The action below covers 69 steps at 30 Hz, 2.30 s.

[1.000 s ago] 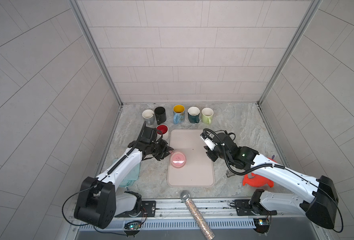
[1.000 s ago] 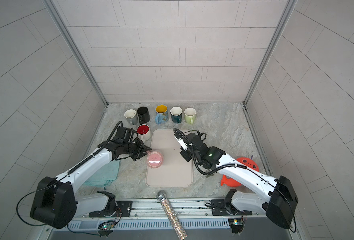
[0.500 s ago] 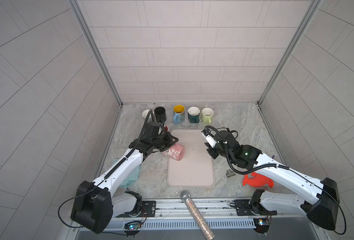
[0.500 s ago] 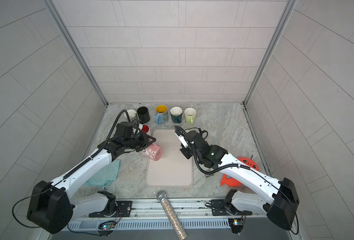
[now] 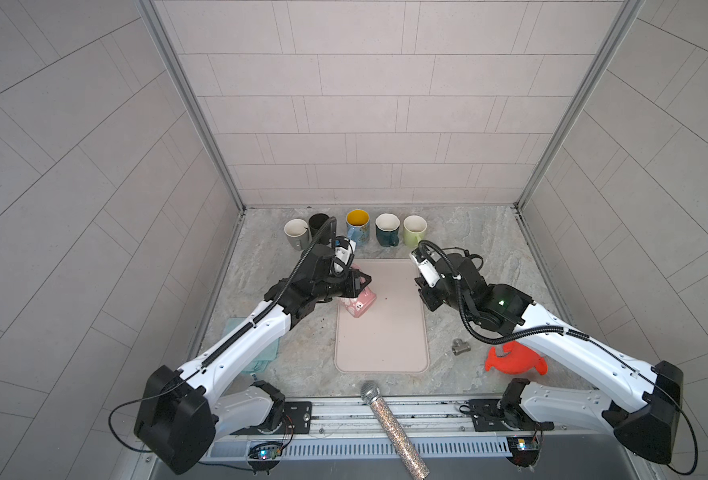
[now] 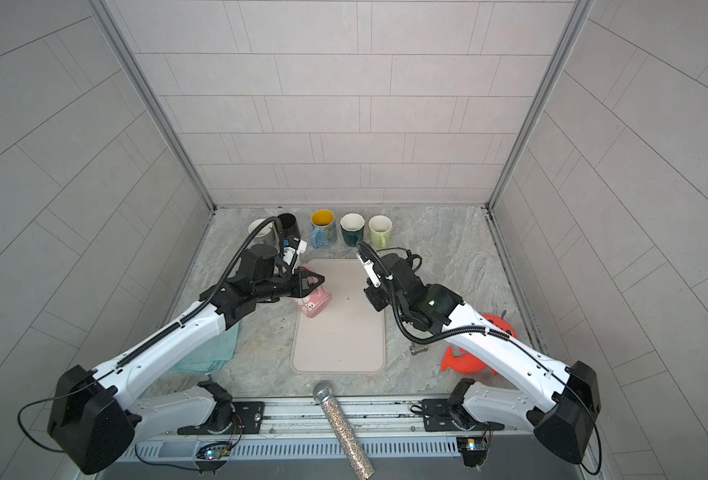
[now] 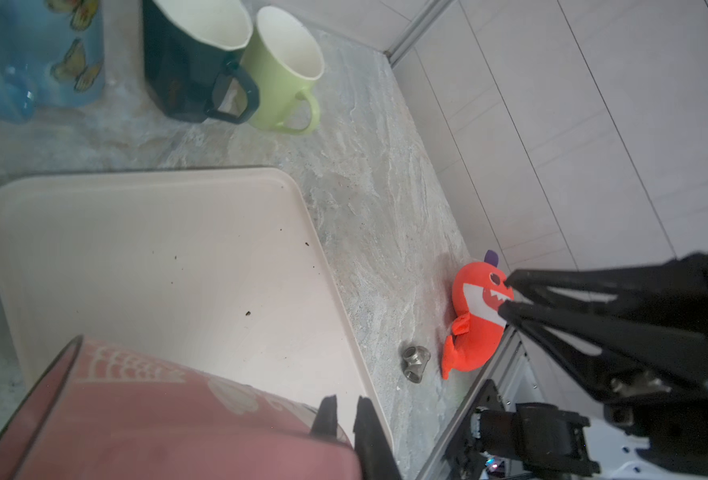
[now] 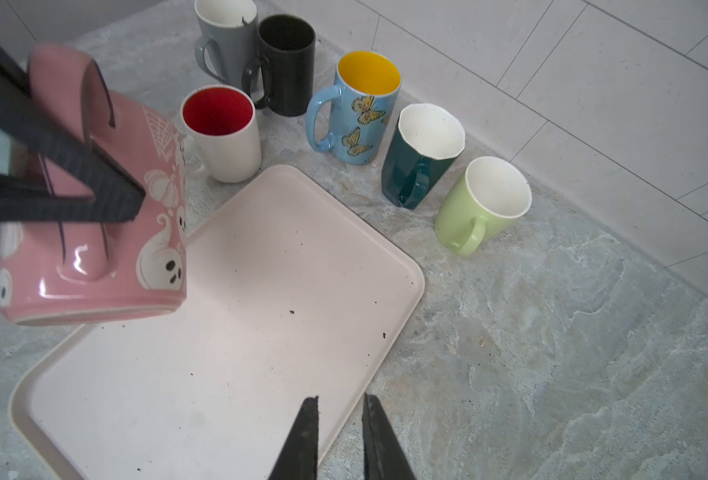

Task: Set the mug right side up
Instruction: 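Swing the pink mug upright toward the right gripper while the right gripper approaches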

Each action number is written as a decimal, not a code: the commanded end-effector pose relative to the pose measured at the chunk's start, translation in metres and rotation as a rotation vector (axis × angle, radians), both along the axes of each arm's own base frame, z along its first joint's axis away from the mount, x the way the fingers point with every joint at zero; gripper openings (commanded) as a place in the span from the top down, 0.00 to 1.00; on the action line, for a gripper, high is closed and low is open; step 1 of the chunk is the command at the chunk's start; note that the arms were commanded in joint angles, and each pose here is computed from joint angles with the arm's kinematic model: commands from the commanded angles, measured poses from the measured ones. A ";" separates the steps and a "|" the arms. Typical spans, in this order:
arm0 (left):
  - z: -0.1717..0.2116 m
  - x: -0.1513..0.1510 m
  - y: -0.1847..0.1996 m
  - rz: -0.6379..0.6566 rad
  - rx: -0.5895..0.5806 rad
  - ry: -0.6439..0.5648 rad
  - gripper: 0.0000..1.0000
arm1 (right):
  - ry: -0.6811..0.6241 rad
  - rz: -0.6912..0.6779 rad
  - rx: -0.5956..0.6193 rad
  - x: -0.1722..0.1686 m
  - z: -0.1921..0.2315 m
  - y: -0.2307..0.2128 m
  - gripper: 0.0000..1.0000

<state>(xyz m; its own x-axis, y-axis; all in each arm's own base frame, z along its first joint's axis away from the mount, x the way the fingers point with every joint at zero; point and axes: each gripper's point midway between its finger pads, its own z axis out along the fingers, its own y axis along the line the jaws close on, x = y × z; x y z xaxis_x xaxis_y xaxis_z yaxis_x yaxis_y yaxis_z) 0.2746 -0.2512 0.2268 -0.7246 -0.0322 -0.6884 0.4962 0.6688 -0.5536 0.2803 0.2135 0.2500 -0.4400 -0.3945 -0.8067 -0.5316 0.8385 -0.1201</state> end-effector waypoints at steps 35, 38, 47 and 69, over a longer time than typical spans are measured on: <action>0.086 -0.039 -0.070 -0.278 0.056 -0.927 1.00 | 0.145 0.300 0.562 -0.041 0.068 0.078 0.58; 0.090 -0.042 -0.073 -0.296 0.036 -0.922 1.00 | 0.158 0.301 0.570 -0.040 0.063 0.081 0.57; 0.095 -0.046 -0.076 -0.320 0.015 -0.917 1.00 | 0.189 0.278 0.582 -0.031 0.050 0.089 0.56; 0.136 -0.069 -0.067 -0.345 -0.074 -1.003 1.00 | 0.285 0.040 0.405 0.000 -0.029 0.074 0.61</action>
<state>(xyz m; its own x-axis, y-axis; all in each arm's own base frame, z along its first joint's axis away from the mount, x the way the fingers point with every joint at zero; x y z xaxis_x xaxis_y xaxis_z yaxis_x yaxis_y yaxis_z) 0.2375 -0.3043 0.2342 -0.1359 0.2853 -0.9488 0.8652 0.5006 0.0266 0.2657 0.3031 0.2742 -0.5812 -0.0510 -0.8122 -0.6399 0.6453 0.4173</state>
